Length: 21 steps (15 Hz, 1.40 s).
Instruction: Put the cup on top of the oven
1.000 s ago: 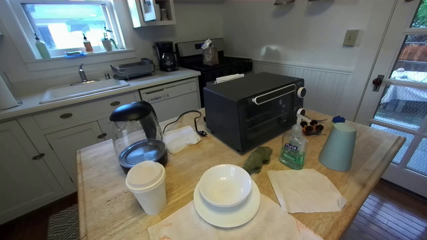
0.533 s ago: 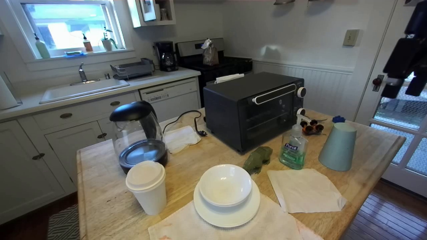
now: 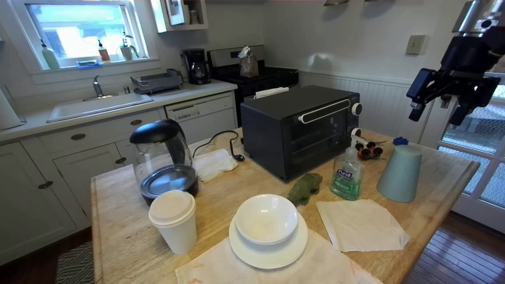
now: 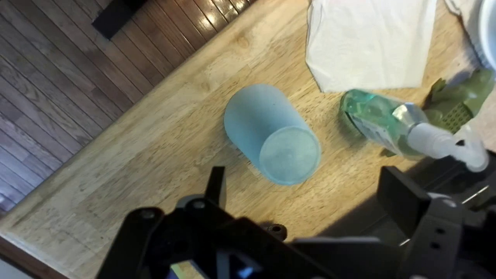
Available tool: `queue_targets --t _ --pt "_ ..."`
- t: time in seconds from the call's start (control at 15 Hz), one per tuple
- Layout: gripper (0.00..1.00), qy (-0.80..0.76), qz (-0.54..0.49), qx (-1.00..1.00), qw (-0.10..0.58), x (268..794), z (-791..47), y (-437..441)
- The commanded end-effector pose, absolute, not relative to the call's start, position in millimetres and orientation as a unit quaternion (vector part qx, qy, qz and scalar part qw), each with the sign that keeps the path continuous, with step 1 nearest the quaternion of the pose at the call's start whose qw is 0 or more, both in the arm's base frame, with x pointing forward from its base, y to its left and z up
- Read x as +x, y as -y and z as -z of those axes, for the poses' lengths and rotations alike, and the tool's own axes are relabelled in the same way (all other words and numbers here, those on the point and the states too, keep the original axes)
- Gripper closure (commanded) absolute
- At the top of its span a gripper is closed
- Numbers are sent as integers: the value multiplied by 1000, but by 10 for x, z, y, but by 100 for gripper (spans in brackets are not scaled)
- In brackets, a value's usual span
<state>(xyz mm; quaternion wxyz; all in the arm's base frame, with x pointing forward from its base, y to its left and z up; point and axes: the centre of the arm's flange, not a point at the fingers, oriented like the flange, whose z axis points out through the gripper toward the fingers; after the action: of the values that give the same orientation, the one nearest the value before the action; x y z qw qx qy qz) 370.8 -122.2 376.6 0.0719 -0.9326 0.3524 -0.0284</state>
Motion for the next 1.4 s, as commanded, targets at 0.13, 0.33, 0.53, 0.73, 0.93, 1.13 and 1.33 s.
queue_targets --t 0.13,0.33,0.53,0.73,0.93,1.13,1.33 --pt "0 -474 -9 -877 84 3945 -3535 1679" --pt "0 -453 5 -887 84 3836 -3519 1654" --pt "0 -457 4 -885 87 3887 -3481 1708" --pt "0 -477 8 -874 85 3949 -3410 1805" --pt "0 -531 -50 -841 89 3996 -3197 2043" --pt "0 -571 -105 -809 91 4001 -3007 2201" --pt "0 -605 -154 -776 96 4029 -2856 2301"
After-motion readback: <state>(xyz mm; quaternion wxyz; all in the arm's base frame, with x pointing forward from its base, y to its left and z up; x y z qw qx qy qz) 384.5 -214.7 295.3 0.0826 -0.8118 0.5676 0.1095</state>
